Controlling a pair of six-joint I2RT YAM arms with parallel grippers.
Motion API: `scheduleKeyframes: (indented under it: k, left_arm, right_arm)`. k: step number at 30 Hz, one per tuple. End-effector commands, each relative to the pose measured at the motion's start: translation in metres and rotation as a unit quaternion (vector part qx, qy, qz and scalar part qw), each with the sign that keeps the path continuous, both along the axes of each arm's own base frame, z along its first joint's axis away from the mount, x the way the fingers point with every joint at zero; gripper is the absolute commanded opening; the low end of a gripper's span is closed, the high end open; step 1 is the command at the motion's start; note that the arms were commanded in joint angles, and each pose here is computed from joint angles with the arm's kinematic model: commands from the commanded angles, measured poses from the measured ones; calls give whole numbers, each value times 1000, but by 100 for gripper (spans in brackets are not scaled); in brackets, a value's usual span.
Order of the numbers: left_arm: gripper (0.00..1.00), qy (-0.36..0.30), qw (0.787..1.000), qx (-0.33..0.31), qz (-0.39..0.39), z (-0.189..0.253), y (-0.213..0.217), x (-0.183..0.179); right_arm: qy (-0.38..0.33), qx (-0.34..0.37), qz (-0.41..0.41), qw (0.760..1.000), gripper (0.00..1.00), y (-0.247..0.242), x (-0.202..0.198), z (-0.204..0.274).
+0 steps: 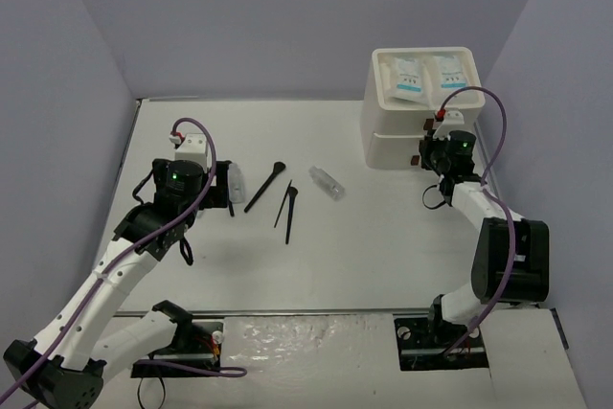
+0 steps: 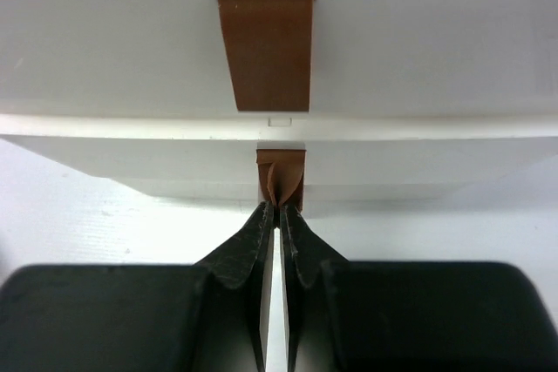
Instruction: Organize the makeup
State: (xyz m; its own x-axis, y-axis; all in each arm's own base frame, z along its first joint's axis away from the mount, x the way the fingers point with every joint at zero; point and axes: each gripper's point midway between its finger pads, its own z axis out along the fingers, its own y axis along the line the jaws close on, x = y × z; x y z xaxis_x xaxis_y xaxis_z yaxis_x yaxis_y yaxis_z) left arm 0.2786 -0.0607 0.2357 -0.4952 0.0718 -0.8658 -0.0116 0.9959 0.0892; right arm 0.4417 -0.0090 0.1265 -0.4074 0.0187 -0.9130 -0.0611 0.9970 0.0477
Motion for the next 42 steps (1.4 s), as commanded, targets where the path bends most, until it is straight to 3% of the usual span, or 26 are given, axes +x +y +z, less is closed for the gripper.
scheduleKeyframes:
  k: [1, 12, 22, 24, 28, 30, 35, 42]
  left_arm:
    - [97, -36, 999, -15, 4, 23, 2, 3]
    - [97, -40, 999, -23, 0, 26, 0, 1]
    - [97, -39, 999, -25, 0, 25, 0, 1]
    - [97, -38, 999, -24, -1, 25, 0, 1]
    - [97, -38, 999, -24, 0, 25, 0, 1]
    - [97, -36, 999, -23, 0, 24, 0, 1]
    - [97, -36, 999, -22, 2, 24, 1, 1]
    - [97, -36, 999, -17, 6, 24, 3, 1]
  right_arm:
    - [-74, 6, -18, 997, 0, 0, -10, 50]
    - [-51, 48, -62, 996, 0, -1, -63, 46]
    - [-46, 67, -86, 993, 2, -2, -86, 56]
    - [-46, 71, -84, 993, 8, 1, -87, 59]
    - [-58, 77, -80, 992, 46, 7, -90, 77]
    - [-64, 81, -76, 992, 55, 12, -91, 88]
    - [-60, 97, -39, 993, 64, 60, -93, 116]
    - [-20, 107, 15, 994, 67, 173, -103, 101]
